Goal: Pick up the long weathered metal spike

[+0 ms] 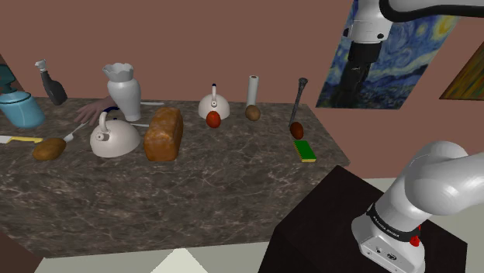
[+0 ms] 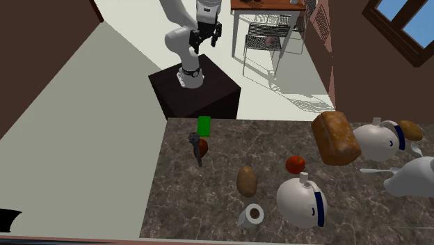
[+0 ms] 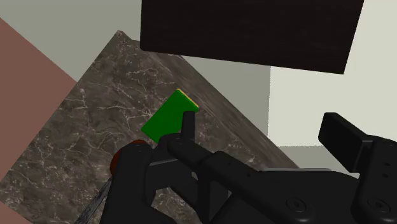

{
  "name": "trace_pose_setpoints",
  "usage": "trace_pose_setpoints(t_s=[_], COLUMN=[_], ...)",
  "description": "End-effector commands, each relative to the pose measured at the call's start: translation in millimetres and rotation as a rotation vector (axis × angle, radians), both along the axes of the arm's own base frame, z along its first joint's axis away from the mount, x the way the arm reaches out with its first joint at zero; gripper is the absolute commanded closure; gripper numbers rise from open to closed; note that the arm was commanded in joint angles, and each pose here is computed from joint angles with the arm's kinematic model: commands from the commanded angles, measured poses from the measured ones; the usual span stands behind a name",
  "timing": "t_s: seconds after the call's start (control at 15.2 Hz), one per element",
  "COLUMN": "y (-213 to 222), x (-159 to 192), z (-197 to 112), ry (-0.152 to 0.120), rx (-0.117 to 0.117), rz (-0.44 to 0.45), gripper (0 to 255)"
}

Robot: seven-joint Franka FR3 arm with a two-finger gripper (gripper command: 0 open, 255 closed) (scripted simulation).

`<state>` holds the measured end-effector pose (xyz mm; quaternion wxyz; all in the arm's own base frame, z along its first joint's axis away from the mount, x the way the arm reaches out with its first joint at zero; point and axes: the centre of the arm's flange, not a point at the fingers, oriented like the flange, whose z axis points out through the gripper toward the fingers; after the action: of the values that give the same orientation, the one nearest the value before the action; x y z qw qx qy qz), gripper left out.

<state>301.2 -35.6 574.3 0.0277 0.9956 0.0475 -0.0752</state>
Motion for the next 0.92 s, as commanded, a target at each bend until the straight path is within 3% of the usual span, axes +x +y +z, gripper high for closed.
trace_pose_setpoints(t_s=[0.0, 0.86], y=[0.0, -90.6], x=[0.0, 133.8], z=[0.0, -41.2], ry=[0.0, -0.022], rx=[0.0, -0.046], rz=[0.0, -0.082], gripper=[0, 0])
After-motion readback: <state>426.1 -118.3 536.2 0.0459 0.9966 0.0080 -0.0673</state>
